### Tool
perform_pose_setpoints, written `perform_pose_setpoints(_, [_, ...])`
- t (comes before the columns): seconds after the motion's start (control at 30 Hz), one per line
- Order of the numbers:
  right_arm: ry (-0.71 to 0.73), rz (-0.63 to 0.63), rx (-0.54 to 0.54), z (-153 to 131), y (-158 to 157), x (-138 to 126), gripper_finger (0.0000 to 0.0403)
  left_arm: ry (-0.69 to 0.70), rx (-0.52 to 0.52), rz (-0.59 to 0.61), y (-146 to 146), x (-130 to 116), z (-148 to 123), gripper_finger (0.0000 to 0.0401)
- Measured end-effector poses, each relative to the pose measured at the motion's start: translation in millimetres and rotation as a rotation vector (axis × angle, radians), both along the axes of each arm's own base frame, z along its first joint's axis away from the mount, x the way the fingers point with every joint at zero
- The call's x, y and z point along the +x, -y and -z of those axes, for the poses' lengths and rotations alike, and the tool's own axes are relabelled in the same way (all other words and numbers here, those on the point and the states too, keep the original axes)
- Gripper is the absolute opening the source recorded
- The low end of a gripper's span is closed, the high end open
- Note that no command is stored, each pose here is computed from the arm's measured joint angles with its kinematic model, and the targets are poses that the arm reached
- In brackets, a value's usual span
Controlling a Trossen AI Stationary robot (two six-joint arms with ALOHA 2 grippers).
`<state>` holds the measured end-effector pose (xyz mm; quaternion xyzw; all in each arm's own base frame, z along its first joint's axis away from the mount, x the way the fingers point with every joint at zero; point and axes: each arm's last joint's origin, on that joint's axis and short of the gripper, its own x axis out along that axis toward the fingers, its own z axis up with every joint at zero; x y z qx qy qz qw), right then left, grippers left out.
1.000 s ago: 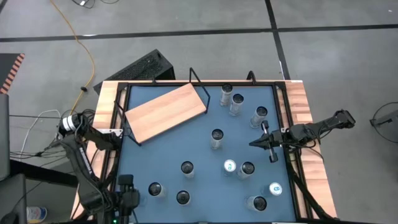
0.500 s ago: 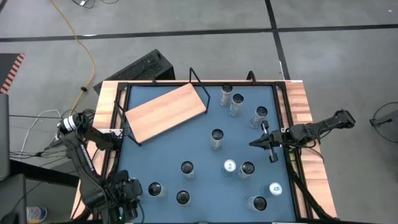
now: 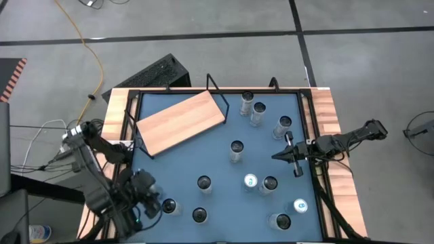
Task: Place canned beverage on shelf
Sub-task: Put the left blue soda can on the shelf
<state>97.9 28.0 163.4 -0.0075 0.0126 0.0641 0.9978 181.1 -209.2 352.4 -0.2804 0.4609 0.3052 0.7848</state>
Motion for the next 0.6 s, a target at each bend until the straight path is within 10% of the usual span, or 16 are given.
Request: perform_pose_setpoints(0.6, [0.000,0.000,0.000,0,0,0,0.0000,0.203,0.199,-0.251,-181,66,-72,0.0214])
